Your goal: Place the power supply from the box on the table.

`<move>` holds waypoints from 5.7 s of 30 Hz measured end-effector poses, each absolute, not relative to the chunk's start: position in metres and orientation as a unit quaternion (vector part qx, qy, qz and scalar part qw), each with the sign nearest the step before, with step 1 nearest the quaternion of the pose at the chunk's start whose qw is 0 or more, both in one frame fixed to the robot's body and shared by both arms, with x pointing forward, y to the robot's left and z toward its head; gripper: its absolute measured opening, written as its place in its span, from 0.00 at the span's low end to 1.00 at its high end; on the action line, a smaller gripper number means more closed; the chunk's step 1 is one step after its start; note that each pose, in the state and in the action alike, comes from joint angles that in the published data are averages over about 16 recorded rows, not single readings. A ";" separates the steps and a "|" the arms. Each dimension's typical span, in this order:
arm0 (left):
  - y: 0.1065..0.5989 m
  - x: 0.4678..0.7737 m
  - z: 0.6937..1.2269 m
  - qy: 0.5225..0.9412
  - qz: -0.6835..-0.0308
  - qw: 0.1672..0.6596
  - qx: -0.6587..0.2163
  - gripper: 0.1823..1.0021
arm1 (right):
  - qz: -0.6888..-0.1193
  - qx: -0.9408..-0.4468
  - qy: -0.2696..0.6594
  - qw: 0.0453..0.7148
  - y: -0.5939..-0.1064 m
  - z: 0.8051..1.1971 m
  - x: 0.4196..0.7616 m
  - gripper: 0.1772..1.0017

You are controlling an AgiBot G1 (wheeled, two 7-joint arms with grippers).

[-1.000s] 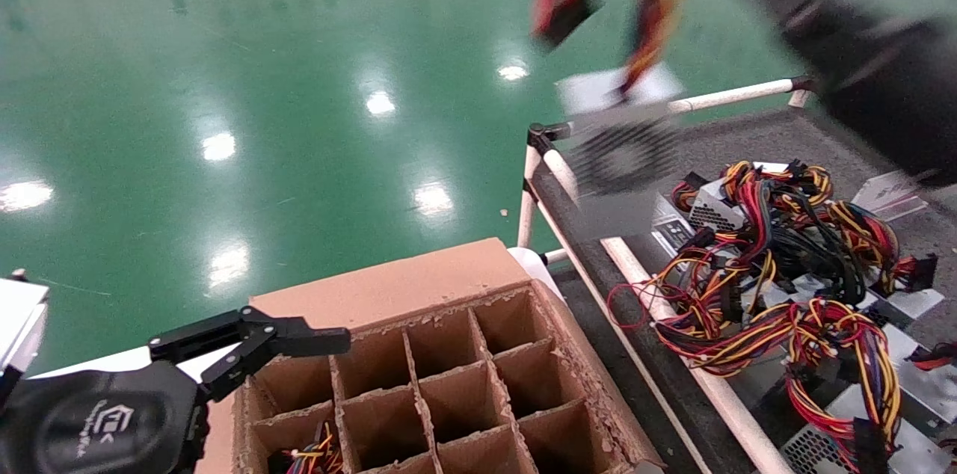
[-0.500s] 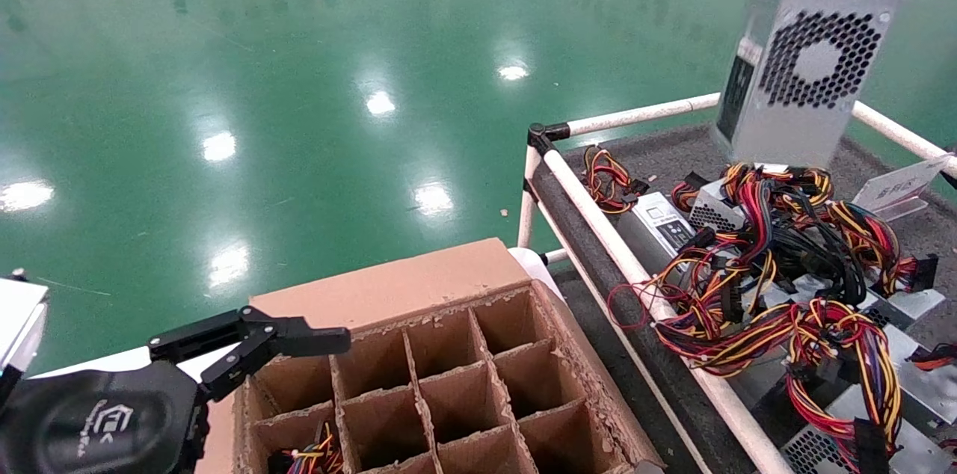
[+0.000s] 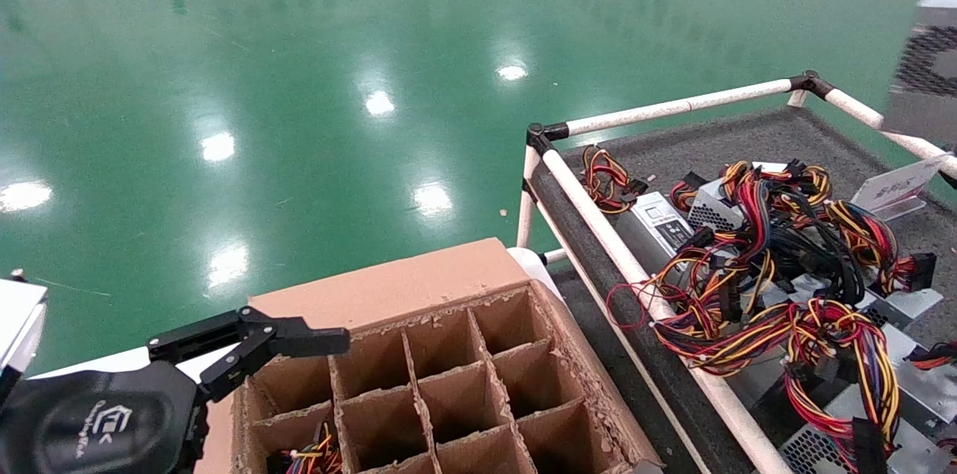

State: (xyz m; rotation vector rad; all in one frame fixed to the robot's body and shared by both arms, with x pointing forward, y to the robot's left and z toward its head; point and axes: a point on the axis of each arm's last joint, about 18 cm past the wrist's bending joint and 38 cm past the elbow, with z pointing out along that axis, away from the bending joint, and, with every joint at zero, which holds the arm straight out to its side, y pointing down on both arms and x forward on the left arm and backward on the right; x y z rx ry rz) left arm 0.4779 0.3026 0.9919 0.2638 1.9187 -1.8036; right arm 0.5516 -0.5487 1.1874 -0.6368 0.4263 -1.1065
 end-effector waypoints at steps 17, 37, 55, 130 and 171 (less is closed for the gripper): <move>0.303 0.478 0.992 0.703 -0.661 0.245 0.097 1.00 | -0.550 -0.281 0.283 0.734 -0.584 1.157 0.569 0.04; 0.303 0.478 0.992 0.703 -0.661 0.245 0.097 1.00 | -0.568 -0.280 0.327 0.702 -0.595 1.130 0.587 0.04; 0.303 0.478 0.992 0.703 -0.661 0.245 0.097 1.00 | -0.558 -0.307 0.364 0.679 -0.583 1.088 0.618 0.04; 0.303 0.478 0.992 0.703 -0.661 0.245 0.096 1.00 | -0.533 -0.360 0.358 0.676 -0.566 1.060 0.625 0.76; 0.303 0.478 0.992 0.703 -0.661 0.245 0.096 1.00 | -0.303 -0.569 0.079 0.761 -0.369 1.033 0.569 1.00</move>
